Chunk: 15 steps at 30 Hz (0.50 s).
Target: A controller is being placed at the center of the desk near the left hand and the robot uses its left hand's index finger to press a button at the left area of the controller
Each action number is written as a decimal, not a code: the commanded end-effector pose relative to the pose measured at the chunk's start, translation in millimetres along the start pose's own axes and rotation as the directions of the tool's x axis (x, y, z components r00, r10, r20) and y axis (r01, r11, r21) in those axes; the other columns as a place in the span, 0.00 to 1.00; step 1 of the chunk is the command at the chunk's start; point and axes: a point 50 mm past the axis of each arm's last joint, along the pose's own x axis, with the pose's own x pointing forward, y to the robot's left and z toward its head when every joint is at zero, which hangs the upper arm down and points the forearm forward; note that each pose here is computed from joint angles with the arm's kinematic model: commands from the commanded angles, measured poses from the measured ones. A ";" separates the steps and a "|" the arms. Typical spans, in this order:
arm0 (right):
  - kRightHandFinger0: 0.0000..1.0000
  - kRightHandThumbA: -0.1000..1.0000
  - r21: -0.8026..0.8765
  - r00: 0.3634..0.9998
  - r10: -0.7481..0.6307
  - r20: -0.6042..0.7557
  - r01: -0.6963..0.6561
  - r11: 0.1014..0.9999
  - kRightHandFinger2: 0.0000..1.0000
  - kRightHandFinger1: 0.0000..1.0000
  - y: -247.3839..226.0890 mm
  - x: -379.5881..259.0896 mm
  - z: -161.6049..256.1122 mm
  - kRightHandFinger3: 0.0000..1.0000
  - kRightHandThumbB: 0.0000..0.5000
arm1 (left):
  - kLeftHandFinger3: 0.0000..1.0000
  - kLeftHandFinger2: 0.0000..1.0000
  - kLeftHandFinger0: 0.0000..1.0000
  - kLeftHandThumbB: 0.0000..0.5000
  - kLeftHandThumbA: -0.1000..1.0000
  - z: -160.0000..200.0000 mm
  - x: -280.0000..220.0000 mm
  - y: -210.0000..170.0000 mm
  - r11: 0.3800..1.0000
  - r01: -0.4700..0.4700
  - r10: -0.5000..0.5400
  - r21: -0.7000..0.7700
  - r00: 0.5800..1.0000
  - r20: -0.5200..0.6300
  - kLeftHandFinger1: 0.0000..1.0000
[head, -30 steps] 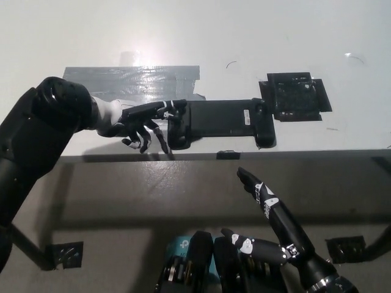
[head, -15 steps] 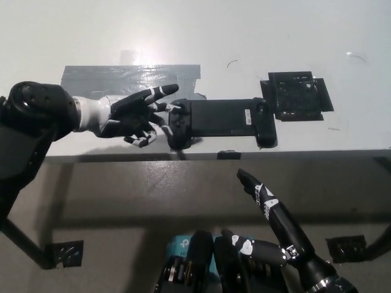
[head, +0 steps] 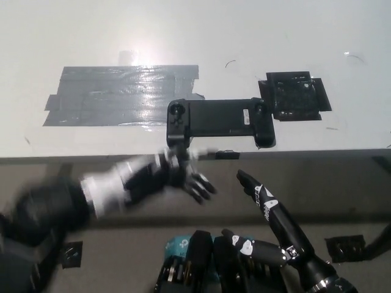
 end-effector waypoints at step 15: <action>1.00 1.00 0.074 0.992 -0.095 0.078 0.089 0.993 1.00 1.00 14.9 -8.2 -5.4 1.00 0.51 | 1.00 1.00 1.00 0.58 1.00 -84.5 -37.1 -91.1 0.548 -0.796 0.668 0.259 0.602 0.438 1.00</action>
